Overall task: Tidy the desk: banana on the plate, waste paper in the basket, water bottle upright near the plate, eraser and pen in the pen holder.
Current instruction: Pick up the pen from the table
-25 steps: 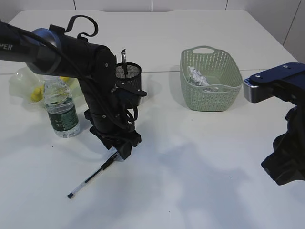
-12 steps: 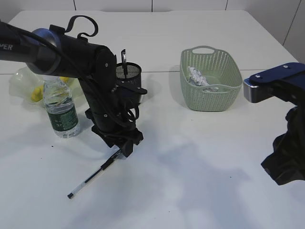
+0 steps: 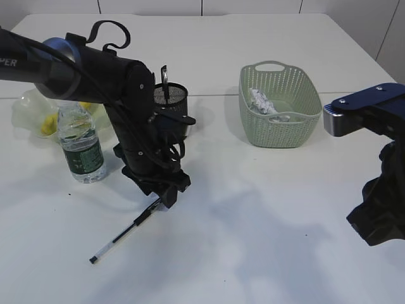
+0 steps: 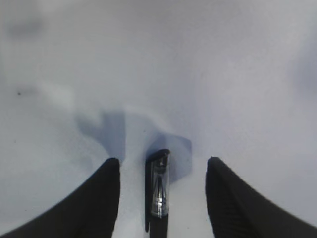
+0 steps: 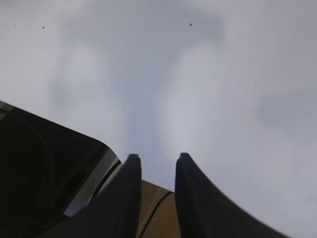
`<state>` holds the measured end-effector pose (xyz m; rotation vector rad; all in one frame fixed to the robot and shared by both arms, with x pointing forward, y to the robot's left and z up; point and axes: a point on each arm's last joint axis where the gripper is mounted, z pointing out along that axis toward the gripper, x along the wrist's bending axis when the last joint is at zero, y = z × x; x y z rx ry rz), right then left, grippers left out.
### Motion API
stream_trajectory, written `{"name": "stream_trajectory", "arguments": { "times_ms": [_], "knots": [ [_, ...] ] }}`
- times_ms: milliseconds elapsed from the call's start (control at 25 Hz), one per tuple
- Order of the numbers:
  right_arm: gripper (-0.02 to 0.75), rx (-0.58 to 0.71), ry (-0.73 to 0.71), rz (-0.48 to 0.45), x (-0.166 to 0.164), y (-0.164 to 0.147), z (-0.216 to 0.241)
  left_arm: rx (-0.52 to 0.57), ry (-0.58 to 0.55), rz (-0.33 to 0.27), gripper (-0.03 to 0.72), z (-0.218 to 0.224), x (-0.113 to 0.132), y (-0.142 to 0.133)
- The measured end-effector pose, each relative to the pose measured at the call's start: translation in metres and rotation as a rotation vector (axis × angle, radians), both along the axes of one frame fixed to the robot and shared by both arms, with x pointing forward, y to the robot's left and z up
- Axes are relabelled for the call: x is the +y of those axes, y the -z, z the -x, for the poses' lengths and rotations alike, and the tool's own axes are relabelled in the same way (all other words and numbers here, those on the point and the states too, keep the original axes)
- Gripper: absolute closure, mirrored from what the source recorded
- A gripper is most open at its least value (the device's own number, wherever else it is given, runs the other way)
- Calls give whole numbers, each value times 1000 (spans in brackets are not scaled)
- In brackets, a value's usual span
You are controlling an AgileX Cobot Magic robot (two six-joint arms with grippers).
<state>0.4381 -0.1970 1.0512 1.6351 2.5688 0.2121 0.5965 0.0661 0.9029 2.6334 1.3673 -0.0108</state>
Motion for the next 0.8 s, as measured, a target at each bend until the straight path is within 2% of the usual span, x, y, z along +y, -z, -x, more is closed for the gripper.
{"name": "stream_trajectory", "arguments": {
  "times_ms": [240,560,680,800],
  "knots": [
    [555,0,0,0,0,0,0,27,0,-17,296,0,0,12],
    [555,4,0,2,0,0,0,41,1,-23,303,-1,-1,15],
    [555,4,0,2,0,0,0,53,3,-29,365,0,0,14],
    [555,4,0,2,0,0,0,73,5,-40,495,2,0,16]
  ]
}}
